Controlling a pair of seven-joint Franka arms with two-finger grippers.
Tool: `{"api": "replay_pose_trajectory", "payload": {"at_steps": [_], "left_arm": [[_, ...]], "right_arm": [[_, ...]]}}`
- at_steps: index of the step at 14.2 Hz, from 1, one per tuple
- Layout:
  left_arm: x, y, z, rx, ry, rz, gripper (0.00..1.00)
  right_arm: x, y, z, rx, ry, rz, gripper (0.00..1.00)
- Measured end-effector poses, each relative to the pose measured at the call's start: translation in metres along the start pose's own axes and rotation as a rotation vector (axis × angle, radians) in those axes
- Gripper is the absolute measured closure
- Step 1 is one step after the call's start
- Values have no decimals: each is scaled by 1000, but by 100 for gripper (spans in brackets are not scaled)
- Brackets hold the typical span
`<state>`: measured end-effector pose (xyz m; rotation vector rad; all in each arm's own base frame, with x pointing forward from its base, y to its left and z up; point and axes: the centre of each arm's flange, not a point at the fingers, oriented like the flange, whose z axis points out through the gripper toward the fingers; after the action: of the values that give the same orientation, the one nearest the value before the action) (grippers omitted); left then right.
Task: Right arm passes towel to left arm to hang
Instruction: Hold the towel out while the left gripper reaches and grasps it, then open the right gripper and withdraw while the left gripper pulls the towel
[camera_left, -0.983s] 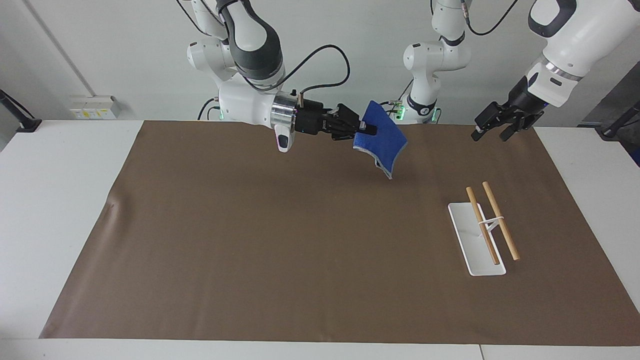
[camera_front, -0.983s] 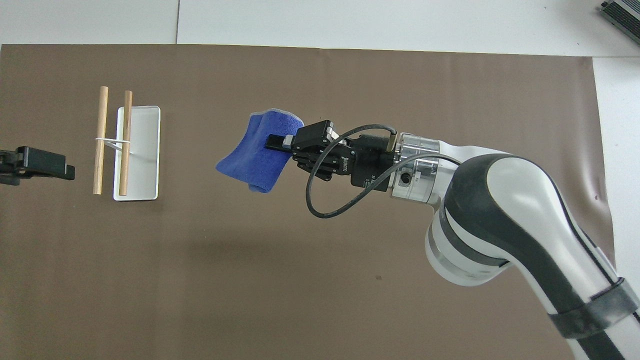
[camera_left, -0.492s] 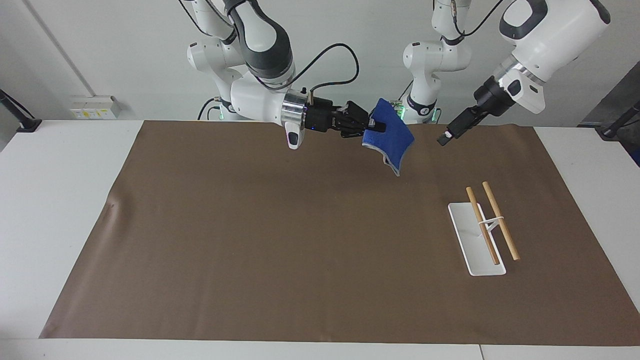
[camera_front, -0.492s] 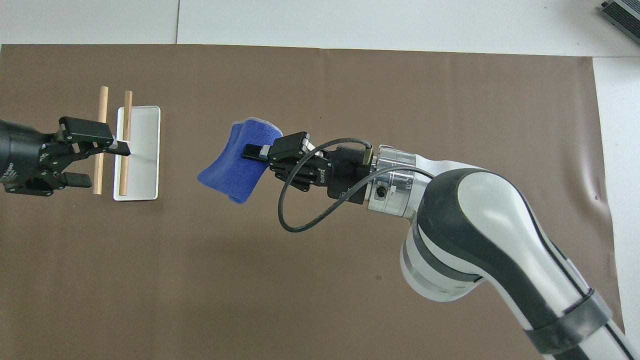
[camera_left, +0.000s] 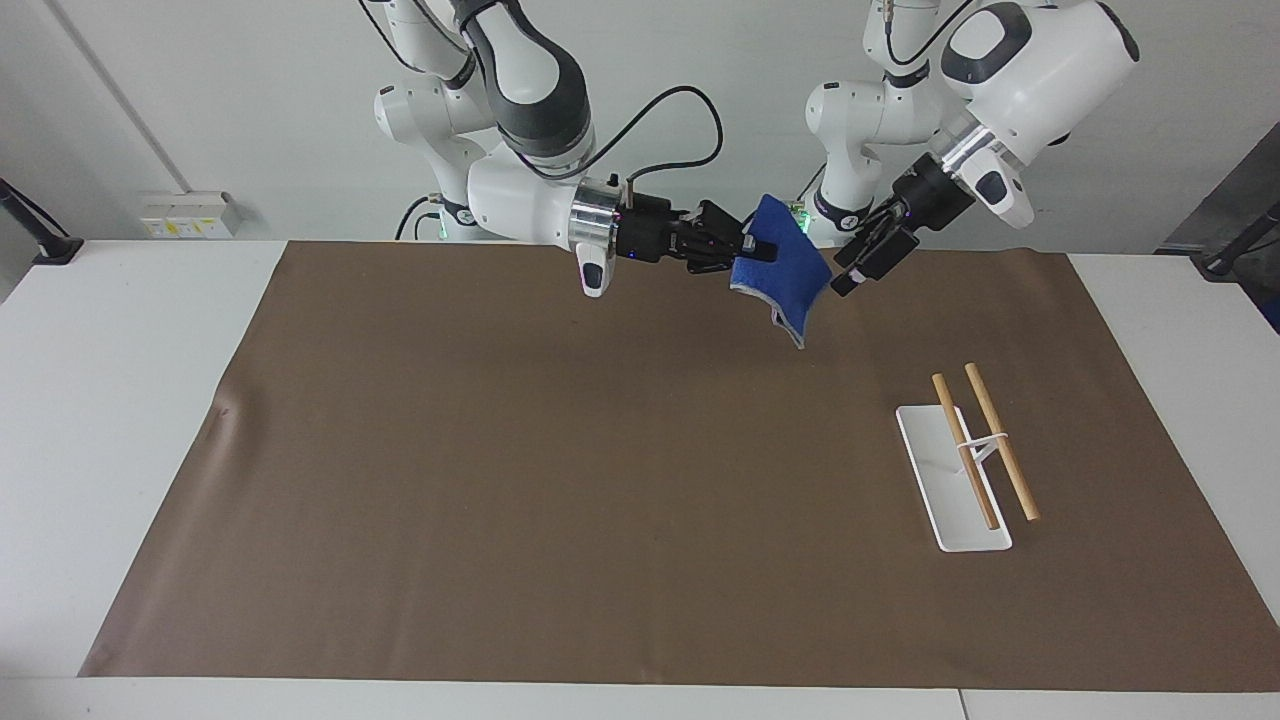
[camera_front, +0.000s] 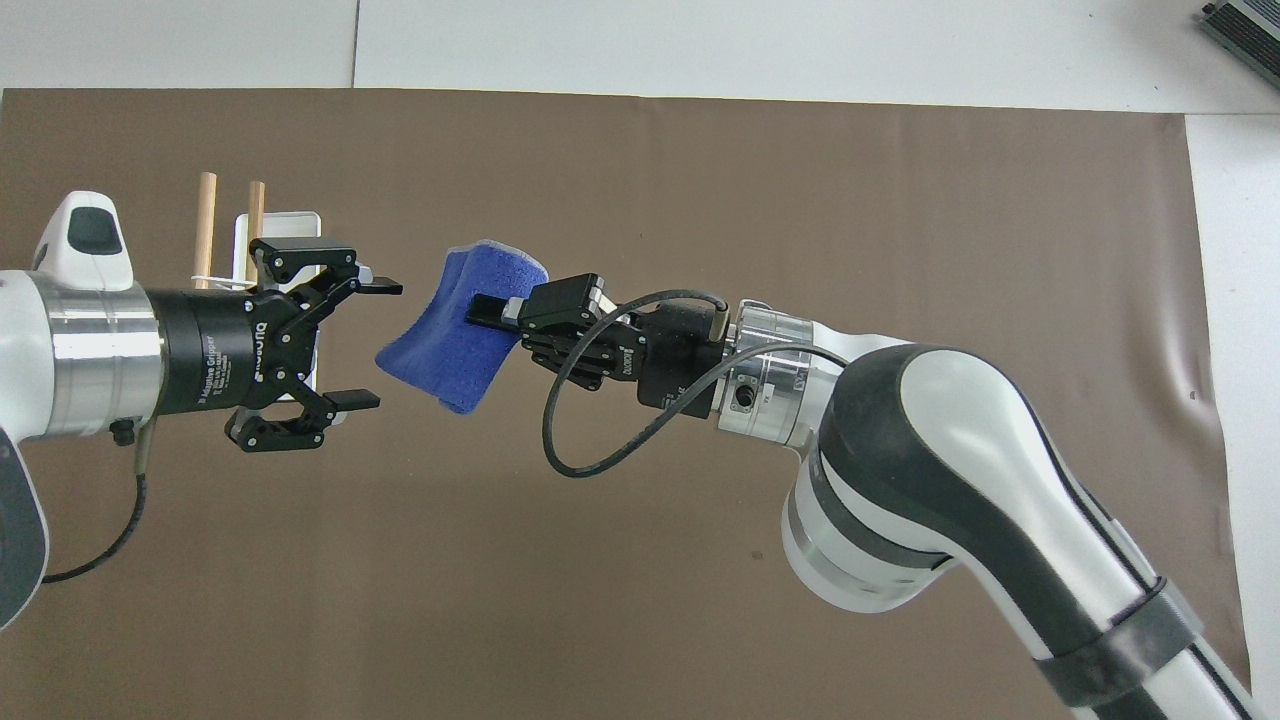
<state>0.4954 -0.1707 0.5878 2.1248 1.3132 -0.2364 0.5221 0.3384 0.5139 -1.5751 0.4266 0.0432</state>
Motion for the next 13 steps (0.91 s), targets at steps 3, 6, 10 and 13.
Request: {"api": "replay_pose_trajectory", "payload": {"at_steps": [3,6,10,13], "left_arm": [[-6,-5,12,-36,-8,-35,10],[-3,-2,8,-77,3,-50,39],[-11,0,11,-92,5,-54,90],[-12,-3,14,-65,-6,-56,98]], "right_arm": [[0,0,0,0,0,0,96],[0,0,0,-1,0,1,96],[0,1,0,-2,0,2,96],[3,3,-2,-8,22,3,96]]}}
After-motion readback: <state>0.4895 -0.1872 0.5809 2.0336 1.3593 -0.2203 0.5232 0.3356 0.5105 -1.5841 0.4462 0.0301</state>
